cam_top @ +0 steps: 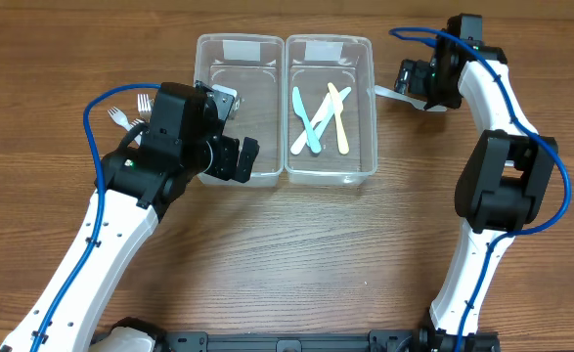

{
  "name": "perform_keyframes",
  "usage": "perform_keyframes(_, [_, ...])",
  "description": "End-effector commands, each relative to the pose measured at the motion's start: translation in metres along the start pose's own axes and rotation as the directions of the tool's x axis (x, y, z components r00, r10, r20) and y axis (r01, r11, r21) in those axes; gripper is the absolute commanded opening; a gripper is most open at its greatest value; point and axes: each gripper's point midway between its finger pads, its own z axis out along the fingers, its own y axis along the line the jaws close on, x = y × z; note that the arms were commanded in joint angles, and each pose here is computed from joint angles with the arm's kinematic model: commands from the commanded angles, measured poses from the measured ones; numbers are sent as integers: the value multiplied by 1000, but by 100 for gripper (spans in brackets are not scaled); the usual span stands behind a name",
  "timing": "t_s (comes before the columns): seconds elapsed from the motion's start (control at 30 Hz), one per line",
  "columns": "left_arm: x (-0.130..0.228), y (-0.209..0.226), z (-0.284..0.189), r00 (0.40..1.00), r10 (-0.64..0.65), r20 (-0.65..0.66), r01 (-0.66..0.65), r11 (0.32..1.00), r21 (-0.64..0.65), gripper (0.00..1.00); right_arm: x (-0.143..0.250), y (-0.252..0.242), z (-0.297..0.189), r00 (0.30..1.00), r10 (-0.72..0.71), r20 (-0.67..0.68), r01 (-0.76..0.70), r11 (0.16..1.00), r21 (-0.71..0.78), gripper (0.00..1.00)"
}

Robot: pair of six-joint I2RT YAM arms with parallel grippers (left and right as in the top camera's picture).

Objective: Pack container
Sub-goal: 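Lower the right gripper and close it on the white knife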

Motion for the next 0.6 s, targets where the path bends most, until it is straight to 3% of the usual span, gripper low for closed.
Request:
perform_keyframes(0.0, [-10,-7,-2,1000,-5,18,4,1000,22,100,4,-16,2,993,-116,-21,117,991,72,100])
perform_keyframes(0.27, [-10,-7,-2,1000,-5,18,5,1000,22,100,0,-19,1,890,-454,-37,455,887,82,100])
perform_keyframes(0.57, [-10,-7,-2,1000,-5,18,5,1000,22,100,11,-22,25,870,-488,-73,493,868,62,100])
